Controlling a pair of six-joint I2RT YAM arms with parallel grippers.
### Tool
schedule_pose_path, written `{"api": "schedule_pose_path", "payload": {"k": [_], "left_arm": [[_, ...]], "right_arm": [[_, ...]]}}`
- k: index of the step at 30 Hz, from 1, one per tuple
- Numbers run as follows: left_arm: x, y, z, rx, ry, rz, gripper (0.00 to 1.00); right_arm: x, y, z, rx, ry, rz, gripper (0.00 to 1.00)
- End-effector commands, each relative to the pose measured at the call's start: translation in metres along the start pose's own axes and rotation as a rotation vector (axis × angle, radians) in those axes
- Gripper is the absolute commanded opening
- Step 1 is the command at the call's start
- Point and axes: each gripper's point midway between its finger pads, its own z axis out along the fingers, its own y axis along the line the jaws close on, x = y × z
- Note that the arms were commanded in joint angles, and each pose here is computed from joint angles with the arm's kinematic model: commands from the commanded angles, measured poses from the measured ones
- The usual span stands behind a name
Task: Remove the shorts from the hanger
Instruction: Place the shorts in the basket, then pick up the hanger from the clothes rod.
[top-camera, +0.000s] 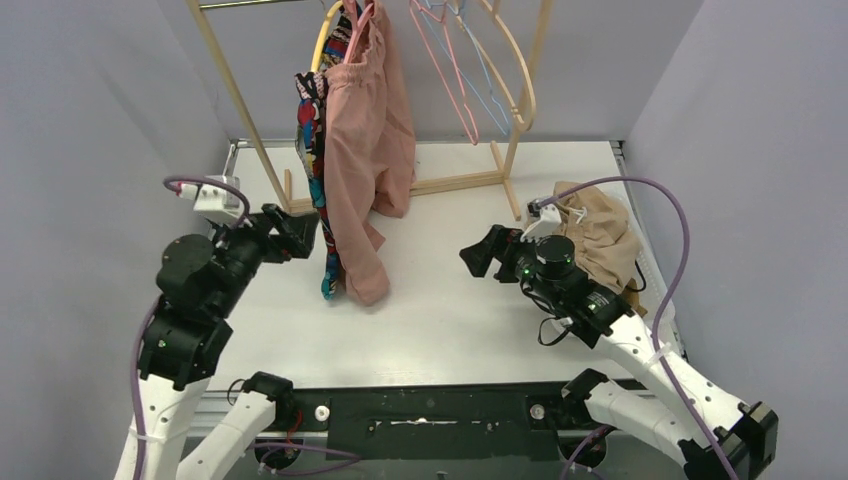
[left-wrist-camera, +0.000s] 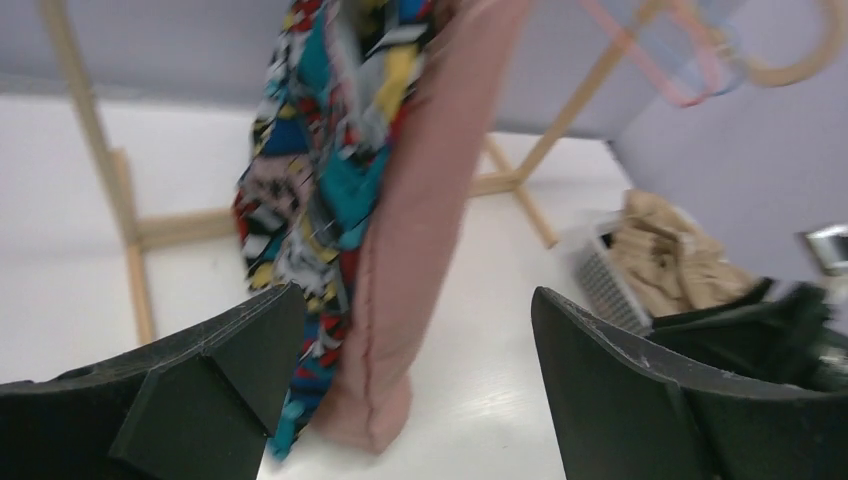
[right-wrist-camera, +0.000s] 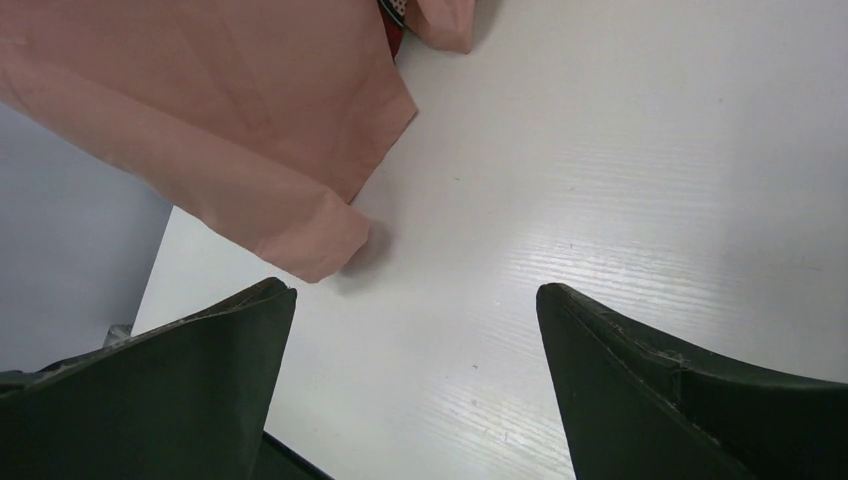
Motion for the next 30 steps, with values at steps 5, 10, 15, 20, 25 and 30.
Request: {"api": "schedule_pose_path", "payload": {"k": [5, 10, 15, 20, 25, 30], "left_arm": [[-0.075, -0.079, 0.007, 0.271, -0.006, -0.043, 0.79], [-0.110, -0.108, 0.025, 0.363, -0.035, -0.072, 0.74], [-0.118, -0.109, 0.057, 0.333, -0.030, -0.084, 0.69], [-0.121, -0.114, 0.085, 0.336, 0.011, -0.057, 0.63], [-0.128, -0.102, 0.101, 0.257, -0.018, -0.042, 0.56], [-0.129, -0.090, 0.118, 0.191, -0.021, 0.029, 0.47]], "right_arm": [[0.012, 0.029, 0.019, -0.026, -0.002, 0.058, 0.97], [0.031, 0.028, 0.022, -0.008, 0.050, 0.067, 0.97], [0.032, 0.028, 0.019, 0.004, 0.059, 0.060, 0.97], [0.032, 0.017, 0.014, 0.062, 0.058, 0.059, 0.97], [0.036, 0.008, 0.010, 0.098, 0.062, 0.064, 0.97], [0.040, 0.006, 0.011, 0.108, 0.070, 0.077, 0.97]]}}
